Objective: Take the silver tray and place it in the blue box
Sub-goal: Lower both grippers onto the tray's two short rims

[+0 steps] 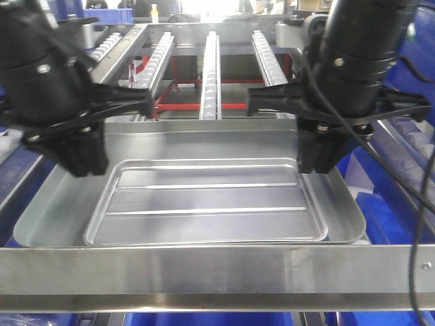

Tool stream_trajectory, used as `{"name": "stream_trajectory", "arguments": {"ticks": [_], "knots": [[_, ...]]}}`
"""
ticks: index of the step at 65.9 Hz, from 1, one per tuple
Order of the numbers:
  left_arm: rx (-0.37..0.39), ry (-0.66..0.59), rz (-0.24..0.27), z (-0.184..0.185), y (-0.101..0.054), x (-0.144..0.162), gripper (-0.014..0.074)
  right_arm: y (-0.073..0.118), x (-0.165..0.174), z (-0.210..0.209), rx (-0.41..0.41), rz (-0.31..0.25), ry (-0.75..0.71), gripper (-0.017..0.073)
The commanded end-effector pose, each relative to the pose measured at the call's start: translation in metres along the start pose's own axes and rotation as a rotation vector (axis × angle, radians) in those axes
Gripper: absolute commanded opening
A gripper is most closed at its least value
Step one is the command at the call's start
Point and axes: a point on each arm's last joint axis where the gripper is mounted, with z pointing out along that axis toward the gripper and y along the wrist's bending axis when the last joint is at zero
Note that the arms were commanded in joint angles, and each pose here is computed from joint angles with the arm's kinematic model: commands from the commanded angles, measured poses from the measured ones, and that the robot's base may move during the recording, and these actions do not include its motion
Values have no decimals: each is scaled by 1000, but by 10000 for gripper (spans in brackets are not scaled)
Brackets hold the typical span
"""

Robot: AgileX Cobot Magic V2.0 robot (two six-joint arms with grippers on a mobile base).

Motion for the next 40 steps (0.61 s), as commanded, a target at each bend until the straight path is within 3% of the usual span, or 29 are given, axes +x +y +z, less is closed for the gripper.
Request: {"name": "stream_trajectory", "arguments": {"ticks": [1, 11, 31, 40], "knots": [[49, -80, -11, -15, -10, -18, -6, 5, -13, -16, -40, -13, -73, 57], [41, -29, -44, -10, -11, -14, -6, 4, -10, -11, -19, -14, -44, 57], [40, -11, 13, -11, -22, -5, -6, 1, -3, -10, 15, -4, 18, 57], [56, -11, 4, -11, -24, -4, -6, 2, -2, -9, 9, -4, 16, 57]]}}
